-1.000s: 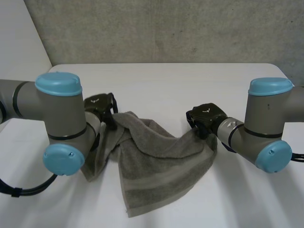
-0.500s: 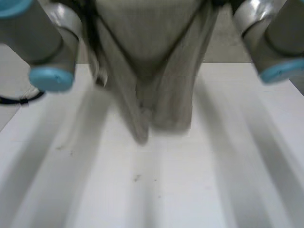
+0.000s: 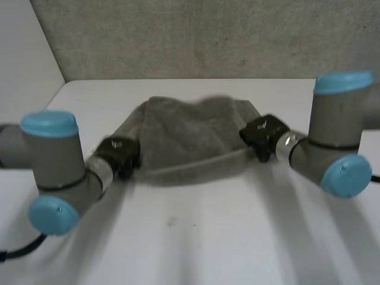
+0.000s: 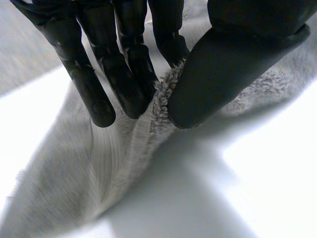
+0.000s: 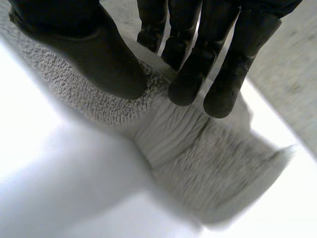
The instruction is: Fold the towel.
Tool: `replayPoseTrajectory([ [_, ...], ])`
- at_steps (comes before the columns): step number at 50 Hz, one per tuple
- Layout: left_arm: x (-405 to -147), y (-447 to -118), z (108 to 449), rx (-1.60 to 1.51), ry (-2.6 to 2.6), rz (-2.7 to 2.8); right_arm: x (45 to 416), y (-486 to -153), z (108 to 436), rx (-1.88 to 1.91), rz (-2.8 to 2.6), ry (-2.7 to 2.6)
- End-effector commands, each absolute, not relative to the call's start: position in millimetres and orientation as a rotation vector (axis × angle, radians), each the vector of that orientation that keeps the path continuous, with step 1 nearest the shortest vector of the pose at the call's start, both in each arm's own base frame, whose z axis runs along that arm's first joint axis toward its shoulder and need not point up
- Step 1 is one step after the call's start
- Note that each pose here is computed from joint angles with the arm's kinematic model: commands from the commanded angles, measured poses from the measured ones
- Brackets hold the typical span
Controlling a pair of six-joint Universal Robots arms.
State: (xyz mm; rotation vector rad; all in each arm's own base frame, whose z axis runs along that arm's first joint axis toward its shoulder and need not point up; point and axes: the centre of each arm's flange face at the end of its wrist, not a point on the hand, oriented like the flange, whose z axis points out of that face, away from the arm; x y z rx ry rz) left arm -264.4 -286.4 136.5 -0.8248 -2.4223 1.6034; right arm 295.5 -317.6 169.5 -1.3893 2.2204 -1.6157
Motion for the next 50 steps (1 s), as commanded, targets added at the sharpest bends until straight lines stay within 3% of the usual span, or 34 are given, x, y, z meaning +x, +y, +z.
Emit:
replayPoseTrajectory([
  [1,-255.5,-267.9,120.3,-0.88,-2.453,1.584,283.8,-299.2,143.6,-1.361,-1.546,2.273],
  [10,-251.0,-256.3,142.1,-0.852,-2.353,1.731,270.6,-264.8,152.0,-1.278,-1.565,2.249],
  [17,-247.7,-252.2,139.9,-0.844,-2.341,1.756,263.4,-242.5,152.8,-1.261,-1.616,2.194],
  [37,-234.5,-254.2,128.0,-0.813,-2.419,1.723,245.3,-263.1,144.9,-1.121,-1.636,2.266],
  [50,-221.8,-277.5,113.6,-0.743,-2.463,1.803,242.4,-267.3,146.4,-1.106,-1.648,2.28],
])
